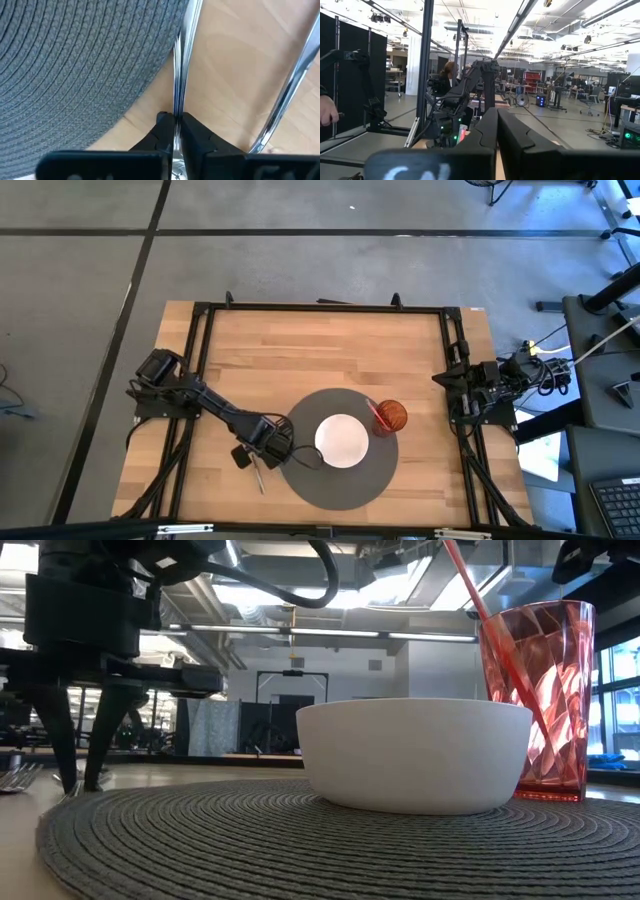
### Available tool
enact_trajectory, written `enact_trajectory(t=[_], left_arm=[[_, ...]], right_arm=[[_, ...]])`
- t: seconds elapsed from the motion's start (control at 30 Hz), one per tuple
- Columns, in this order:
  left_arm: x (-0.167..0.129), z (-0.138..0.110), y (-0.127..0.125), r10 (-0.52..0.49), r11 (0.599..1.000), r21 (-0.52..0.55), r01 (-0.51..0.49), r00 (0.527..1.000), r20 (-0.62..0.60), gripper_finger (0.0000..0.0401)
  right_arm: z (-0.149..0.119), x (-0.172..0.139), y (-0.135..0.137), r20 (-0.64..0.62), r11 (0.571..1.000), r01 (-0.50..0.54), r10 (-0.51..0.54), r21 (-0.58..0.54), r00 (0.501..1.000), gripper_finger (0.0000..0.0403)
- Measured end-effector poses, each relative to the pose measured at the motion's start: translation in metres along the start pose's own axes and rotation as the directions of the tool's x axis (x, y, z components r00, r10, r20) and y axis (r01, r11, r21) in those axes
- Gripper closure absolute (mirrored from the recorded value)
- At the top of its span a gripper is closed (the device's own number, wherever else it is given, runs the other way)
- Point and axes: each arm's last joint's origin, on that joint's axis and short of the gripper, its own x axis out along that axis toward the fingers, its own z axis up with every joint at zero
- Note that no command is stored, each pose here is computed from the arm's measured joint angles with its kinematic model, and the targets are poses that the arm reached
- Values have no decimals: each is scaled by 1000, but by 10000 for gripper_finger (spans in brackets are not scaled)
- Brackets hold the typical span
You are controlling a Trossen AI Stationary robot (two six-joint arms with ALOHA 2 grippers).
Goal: Pick & Place Utensil
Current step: Put the silver spoon into the white bowl to the left of the orange glass
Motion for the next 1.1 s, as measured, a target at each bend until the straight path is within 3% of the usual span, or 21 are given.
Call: enact_trajectory(t=[0.17,0.57,0.9,1.1], left_arm=[[-6,-3,1,47,998,-32,-47,999,-11,393],[-56,-31,-5,138,972,-176,-153,986,-95,394],[-99,-51,-8,311,893,-325,-310,949,-52,394],[-120,-37,6,501,801,-464,-379,848,172,394]], right_arm=[[0,0,0,5,1000,1,-1,2,1000,393],[1,0,0,7,1000,1,-1,4,1000,393],[1,0,0,8,1000,1,-1,4,1000,393],[1,0,0,8,1000,1,-1,4,1000,393]])
